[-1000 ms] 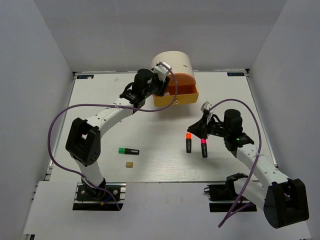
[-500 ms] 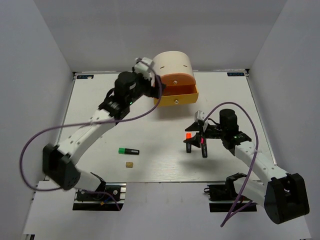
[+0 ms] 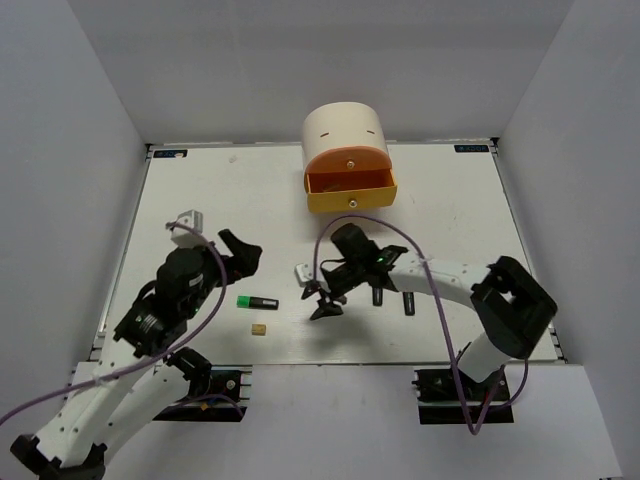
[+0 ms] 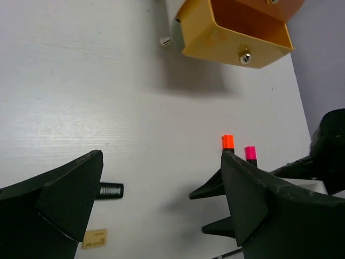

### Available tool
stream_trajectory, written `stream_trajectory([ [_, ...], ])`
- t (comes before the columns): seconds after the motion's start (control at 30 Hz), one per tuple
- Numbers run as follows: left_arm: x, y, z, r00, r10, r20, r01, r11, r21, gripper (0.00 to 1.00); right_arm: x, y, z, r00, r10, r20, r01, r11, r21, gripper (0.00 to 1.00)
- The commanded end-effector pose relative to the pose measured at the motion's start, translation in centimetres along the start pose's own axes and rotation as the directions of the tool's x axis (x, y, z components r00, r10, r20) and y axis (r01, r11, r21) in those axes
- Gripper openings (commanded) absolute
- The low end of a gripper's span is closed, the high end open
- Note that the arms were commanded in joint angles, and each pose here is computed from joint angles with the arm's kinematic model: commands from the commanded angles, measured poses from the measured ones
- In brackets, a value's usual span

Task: Sort the stationery into containers
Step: Pick up the stationery from the center of the board.

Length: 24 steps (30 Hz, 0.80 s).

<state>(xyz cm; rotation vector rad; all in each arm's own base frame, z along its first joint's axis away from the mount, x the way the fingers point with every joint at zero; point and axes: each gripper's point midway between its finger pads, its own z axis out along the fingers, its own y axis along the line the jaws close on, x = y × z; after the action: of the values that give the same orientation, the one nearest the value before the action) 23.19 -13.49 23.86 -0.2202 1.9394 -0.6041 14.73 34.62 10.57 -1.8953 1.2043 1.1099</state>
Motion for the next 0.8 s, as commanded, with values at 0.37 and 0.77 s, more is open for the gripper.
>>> stream_trajectory([
  [0.37, 2.6, 8.5, -7.6, 0.963, -0.263, 0.066, 0.270, 0.908, -0.319, 1.00, -2.7, -1.1, 13.1, 0.992, 0.054, -0.110, -0.054, 0.999, 0.004, 0.62],
  [0.77, 1.2, 8.8, -9.3, 0.957, -0.270, 0.107, 0.290, 0.896, -0.335, 1.00, -1.1, -2.9, 17.0, 0.979, 0.092, -0.180, -0.078, 0.993, 0.087, 0.65],
])
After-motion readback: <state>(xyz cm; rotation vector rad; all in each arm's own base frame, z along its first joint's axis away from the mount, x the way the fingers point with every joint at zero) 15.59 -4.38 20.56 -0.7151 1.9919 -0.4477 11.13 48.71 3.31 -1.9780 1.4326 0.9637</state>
